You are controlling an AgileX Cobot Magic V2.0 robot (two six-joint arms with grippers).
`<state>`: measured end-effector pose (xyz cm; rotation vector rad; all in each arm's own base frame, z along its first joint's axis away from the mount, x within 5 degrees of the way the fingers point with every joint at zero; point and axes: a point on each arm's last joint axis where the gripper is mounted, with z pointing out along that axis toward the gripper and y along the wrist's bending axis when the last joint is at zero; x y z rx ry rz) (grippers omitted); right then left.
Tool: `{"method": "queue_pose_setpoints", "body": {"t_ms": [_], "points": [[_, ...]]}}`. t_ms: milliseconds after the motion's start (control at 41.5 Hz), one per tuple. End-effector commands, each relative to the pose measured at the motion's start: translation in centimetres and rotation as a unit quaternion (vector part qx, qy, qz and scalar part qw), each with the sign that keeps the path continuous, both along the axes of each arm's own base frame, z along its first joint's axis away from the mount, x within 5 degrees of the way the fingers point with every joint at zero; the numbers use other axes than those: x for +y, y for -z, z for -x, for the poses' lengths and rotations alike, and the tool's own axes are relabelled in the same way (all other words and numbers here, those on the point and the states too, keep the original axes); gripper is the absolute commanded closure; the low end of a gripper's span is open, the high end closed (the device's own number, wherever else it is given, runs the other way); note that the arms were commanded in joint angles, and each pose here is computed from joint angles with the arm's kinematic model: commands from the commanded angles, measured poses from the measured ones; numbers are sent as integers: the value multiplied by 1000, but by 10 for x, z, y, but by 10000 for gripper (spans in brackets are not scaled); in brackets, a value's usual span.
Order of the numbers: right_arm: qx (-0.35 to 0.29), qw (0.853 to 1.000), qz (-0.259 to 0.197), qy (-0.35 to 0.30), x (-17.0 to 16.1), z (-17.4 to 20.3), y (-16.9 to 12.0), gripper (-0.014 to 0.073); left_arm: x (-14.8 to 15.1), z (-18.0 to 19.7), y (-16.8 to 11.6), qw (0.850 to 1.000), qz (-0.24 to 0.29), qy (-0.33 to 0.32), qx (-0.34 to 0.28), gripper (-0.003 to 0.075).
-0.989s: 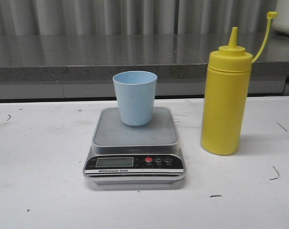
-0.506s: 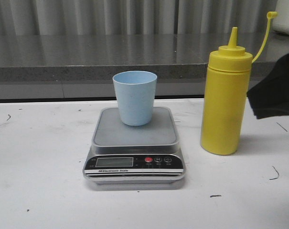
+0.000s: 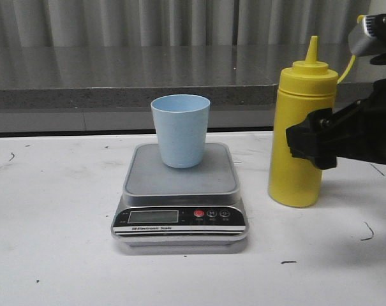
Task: Pour seasoning into cup on scale with both arms
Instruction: 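Reach the right gripper to the yellow bottle and grasp its body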
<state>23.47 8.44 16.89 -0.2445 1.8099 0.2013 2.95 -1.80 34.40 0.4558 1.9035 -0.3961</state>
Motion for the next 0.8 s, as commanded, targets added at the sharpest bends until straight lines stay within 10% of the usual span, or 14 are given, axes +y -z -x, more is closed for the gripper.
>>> {"method": "queue_pose_setpoints", "body": {"t_ms": [0,579,772], "points": [[-90,995,-33,8,2,-9,-15,-50,-1,-1,-12,999,26,3,-33,344],[-82,996,-30,29,17,-55,18,-48,-1,-1,-12,999,26,3,-33,344],[-82,996,-32,27,18,-57,17,178,-1,-1,-12,999,26,3,-33,344]]}}
